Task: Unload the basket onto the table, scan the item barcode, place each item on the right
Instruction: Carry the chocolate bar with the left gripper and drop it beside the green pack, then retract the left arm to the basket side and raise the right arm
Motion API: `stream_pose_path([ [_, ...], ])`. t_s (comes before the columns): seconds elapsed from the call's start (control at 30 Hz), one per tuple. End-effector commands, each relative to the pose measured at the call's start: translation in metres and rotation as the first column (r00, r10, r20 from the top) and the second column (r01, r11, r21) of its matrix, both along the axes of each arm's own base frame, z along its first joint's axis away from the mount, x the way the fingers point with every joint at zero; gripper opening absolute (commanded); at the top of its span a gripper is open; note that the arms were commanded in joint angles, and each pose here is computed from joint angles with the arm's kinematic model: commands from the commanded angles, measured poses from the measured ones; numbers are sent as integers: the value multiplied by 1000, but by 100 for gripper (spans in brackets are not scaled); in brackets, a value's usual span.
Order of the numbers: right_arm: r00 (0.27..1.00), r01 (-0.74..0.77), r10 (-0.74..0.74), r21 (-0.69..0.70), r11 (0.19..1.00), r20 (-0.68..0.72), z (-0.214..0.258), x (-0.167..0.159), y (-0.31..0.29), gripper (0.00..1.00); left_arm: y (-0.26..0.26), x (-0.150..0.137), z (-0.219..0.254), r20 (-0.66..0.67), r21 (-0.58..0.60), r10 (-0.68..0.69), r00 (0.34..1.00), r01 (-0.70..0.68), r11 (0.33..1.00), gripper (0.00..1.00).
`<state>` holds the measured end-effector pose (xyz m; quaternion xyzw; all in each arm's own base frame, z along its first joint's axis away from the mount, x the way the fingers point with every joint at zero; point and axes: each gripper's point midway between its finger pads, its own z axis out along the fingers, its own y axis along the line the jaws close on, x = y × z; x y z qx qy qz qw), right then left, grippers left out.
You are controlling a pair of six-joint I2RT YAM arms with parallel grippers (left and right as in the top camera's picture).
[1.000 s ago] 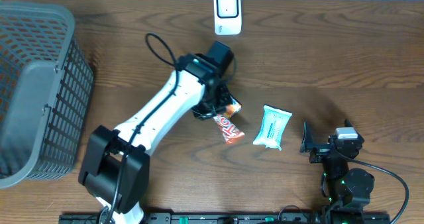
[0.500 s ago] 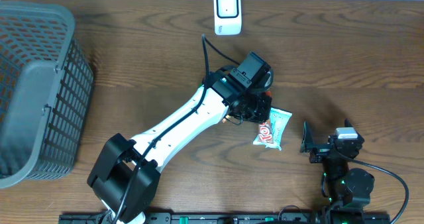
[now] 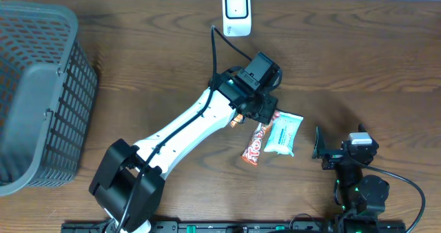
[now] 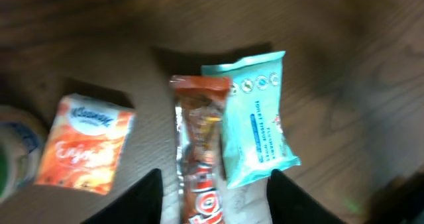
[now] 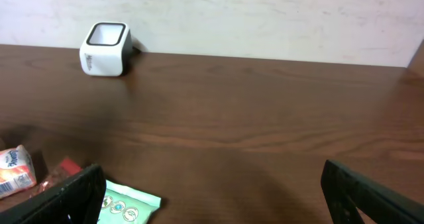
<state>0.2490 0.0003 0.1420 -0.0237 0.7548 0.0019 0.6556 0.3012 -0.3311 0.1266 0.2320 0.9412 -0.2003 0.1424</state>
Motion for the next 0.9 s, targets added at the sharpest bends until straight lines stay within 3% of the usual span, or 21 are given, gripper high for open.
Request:
stream_pose_path([
  [0.0, 1000, -4, 4, 13, 1000, -5, -1, 0, 1, 99, 13, 12, 42, 139, 1, 30, 990, -30, 1000, 60],
  [0.1, 1000, -4, 4, 13, 1000, -5, -1, 0, 1, 99, 34, 22, 82, 275, 7, 97, 957, -103, 995, 68],
  [0.2, 1000, -4, 4, 13, 1000, -5, -1, 0, 1, 99, 70, 41, 141, 489, -16, 227, 842, -252, 968, 70],
  [0.3, 1000, -4, 4, 13, 1000, -5, -1, 0, 1, 99, 112, 53, 220, 673, -156, 401, 622, -411, 898, 74],
  [0.37, 1000, -4, 4, 13, 1000, -5, -1, 0, 1, 99, 144, 51, 279, 731, -309, 531, 429, -486, 818, 76],
  [0.43, 1000, -3, 3, 13, 1000, -5, -1, 0, 1, 99, 168, 43, 327, 756, -418, 593, 278, -491, 764, 77],
  [0.57, 999, -42, 42, 86, 995, 9, 3, 0, 10, 99, 213, 15, 393, 786, -515, 614, 76, -469, 718, 78],
  [0.67, 980, -196, 191, 115, 974, 55, 14, -3, 36, 99, 257, -8, 414, 811, -505, 582, -55, -567, 651, 78],
  [0.8, 971, -231, 221, 122, 965, 89, 34, -5, 41, 99, 305, -34, 430, 855, -449, 490, -169, -713, 538, 78],
  [0.87, 970, -232, 221, 119, 965, 97, 48, -4, 41, 99, 316, -42, 443, 833, -497, 505, -225, -705, 506, 78],
])
